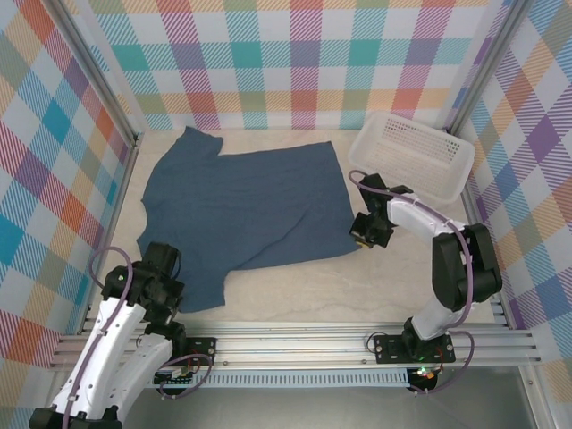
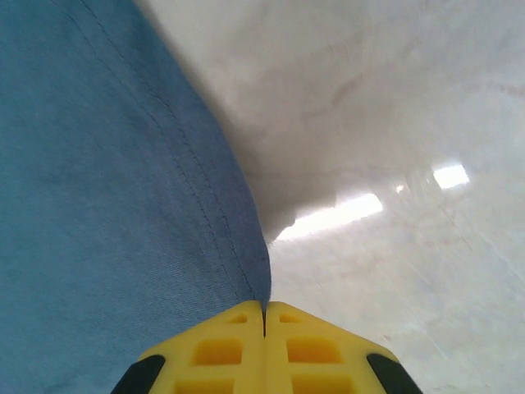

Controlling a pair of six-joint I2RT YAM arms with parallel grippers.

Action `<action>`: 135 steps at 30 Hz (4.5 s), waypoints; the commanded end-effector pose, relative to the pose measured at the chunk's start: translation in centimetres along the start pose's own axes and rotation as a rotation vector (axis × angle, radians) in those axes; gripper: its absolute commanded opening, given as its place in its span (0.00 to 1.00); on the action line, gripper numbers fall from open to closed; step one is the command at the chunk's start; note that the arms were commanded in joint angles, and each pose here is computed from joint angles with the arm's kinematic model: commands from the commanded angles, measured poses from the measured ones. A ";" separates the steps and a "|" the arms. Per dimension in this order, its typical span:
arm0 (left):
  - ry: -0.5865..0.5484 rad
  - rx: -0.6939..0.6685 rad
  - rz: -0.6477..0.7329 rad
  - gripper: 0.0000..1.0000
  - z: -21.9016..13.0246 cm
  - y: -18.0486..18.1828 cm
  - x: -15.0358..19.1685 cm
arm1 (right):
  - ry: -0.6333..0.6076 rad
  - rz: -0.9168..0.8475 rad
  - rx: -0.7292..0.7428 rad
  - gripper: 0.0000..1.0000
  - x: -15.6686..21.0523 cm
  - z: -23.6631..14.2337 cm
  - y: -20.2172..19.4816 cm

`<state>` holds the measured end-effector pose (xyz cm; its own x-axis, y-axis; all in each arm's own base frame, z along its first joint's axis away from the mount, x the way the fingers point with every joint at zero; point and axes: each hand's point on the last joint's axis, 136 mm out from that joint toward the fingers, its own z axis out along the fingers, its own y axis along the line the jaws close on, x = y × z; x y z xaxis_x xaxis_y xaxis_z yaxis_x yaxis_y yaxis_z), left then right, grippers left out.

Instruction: Fold and stack the t-shirts

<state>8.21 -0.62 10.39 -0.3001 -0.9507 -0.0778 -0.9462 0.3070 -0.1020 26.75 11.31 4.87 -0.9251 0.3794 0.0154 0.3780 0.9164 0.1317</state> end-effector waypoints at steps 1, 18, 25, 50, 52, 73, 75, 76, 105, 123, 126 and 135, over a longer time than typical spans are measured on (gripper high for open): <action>0.024 -0.080 -0.010 0.00 -0.7 2.3 0.6 | 0.083 -0.053 0.026 0.02 3.2 -0.4 -1.4; -0.188 0.211 0.197 0.00 -5.6 -10.0 -3.4 | 0.087 -0.037 0.017 0.02 3.1 -0.9 -0.8; -0.198 0.301 0.268 0.00 -5.7 -15.8 -3.5 | 0.068 -0.024 -0.010 0.02 1.4 -2.1 0.6; -0.329 0.316 0.410 0.00 -5.6 -25.5 -10.8 | 0.000 -0.002 -0.012 0.00 -6.5 -2.7 4.2; -0.331 0.323 0.419 0.00 -5.5 -26.0 -11.0 | -0.004 0.003 -0.009 0.00 -6.9 -2.6 4.3; -0.348 0.235 0.415 0.00 -3.5 -26.0 -13.1 | -0.031 0.012 -0.002 0.00 -10.0 -1.7 6.0; -0.350 0.228 0.414 0.00 -3.3 -25.9 -13.3 | -0.034 0.012 -0.006 0.00 -10.2 -1.7 6.2; -0.349 0.227 0.415 0.00 -3.3 -25.9 -13.3 | -0.035 0.012 -0.006 0.00 -10.3 -1.6 6.2; -0.191 0.264 0.392 0.53 -2.4 -25.8 -11.8 | -0.125 0.007 -0.083 0.38 -10.4 -4.3 6.9; 0.158 0.097 0.241 0.36 8.8 -22.2 -6.4 | 0.049 -0.014 -0.177 0.23 -6.3 2.4 8.1; 0.152 0.079 0.253 0.35 9.1 -21.9 -6.5 | 0.051 -0.013 -0.176 0.23 -6.3 2.5 8.1; 0.126 0.107 0.298 0.16 9.9 -23.2 -7.1 | 0.054 -0.016 -0.173 0.23 -6.1 2.4 7.9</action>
<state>32.27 -1.40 3.11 -0.5758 -0.8168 0.0365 -0.8068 0.5605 -0.1870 35.10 16.46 2.54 -0.9298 0.3610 0.0726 0.3661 0.8851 0.2873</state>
